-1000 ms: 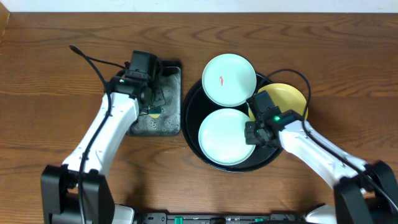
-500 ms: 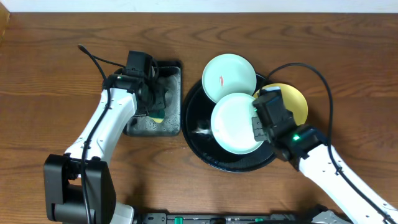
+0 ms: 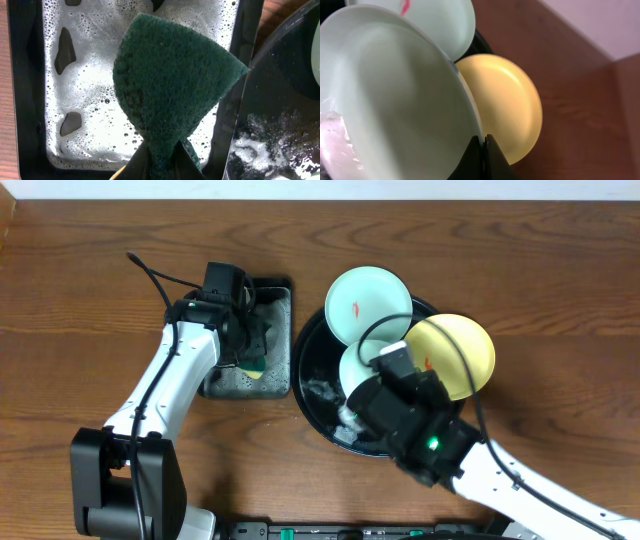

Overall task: Clean dirty plates on tray and stack at the side
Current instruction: 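Lift the pale green plate with the right gripper, tilting it up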

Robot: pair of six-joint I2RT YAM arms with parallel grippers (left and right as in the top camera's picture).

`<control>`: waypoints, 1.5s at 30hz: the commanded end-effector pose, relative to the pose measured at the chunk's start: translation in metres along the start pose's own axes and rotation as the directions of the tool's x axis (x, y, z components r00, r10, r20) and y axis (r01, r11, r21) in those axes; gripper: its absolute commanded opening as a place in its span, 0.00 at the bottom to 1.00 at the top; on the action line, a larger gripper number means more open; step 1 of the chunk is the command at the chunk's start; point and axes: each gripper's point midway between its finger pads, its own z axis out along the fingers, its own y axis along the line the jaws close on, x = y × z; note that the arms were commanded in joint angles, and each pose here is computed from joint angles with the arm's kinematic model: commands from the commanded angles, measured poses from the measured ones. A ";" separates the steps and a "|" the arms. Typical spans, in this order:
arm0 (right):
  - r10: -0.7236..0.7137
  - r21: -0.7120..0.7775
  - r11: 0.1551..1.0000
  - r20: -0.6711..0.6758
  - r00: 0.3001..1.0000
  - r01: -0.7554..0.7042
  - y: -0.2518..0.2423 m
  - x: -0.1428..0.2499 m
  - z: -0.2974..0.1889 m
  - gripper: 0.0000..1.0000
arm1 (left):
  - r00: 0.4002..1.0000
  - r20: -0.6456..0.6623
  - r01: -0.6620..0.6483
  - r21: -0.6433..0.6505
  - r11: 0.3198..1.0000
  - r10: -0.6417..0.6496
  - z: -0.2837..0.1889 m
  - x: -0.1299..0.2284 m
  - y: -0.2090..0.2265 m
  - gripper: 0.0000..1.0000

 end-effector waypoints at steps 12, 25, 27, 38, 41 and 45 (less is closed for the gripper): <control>-0.140 0.241 0.967 0.229 0.963 0.083 -0.011 -0.035 -0.053 0.01 | 1.000 -0.015 -0.014 -0.013 1.000 0.014 0.002 0.003 0.004 0.11; -0.176 0.239 0.964 0.242 0.954 0.117 -0.013 -0.039 -0.060 0.01 | 1.000 -0.015 -0.014 -0.013 1.000 0.014 0.002 0.003 0.004 0.11; -0.185 0.240 0.963 0.245 0.952 0.125 -0.015 -0.041 -0.061 0.01 | 1.000 -0.015 -0.014 -0.013 1.000 0.014 0.002 0.003 0.004 0.11; -0.162 0.231 0.968 0.268 0.950 0.100 -0.025 -0.045 -0.070 0.01 | 1.000 -0.016 -0.014 -0.013 1.000 0.014 0.003 0.003 0.004 0.11; -0.175 0.235 0.965 0.265 0.948 0.113 -0.025 -0.045 -0.070 0.01 | 1.000 -0.016 -0.014 -0.012 1.000 0.014 0.003 0.003 0.004 0.11; -0.175 0.235 0.966 0.265 0.948 0.113 -0.025 -0.045 -0.070 0.01 | 1.000 -0.016 -0.014 -0.013 1.000 0.014 0.003 0.003 0.004 0.11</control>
